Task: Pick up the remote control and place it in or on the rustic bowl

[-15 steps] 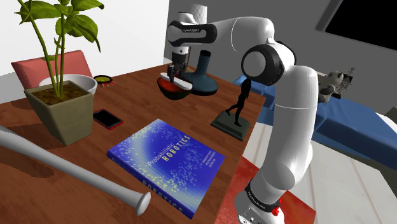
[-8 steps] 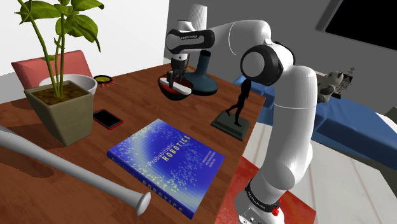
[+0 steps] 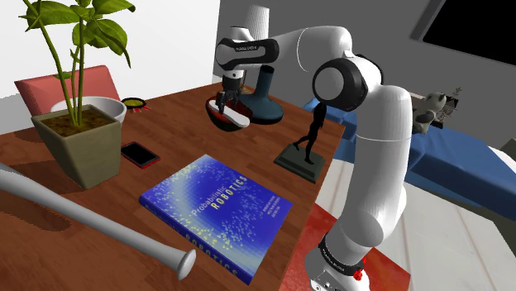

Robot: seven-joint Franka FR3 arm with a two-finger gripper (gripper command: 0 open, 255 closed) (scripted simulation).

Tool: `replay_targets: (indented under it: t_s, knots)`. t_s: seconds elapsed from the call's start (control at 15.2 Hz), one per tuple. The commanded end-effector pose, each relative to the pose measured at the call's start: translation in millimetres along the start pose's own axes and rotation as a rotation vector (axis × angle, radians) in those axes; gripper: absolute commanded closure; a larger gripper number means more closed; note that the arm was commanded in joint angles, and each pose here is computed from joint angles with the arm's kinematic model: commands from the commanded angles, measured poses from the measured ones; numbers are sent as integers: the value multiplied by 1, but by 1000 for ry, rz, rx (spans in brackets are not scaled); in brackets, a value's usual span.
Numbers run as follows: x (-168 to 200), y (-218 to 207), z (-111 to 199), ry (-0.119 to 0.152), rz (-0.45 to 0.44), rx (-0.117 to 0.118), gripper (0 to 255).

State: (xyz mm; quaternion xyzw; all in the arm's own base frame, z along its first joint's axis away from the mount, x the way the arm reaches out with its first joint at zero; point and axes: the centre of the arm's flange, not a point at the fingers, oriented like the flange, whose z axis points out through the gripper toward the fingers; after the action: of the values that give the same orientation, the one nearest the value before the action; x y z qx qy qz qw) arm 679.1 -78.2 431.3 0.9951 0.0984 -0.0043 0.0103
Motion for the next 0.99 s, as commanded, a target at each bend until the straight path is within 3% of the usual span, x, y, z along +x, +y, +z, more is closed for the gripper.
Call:
replay_targets:
  t_s: [0.0, 0.13, 0.4, 0.92]
  knots:
    - [0, 0, 0, 0, 0, 0, 0]
    - [0, 0, 0, 0, 0, 0, 0]
    - [0, 0, -50, 0, 0, 0, 0]
    - [0, 0, -50, 0, 0, 0, 0]
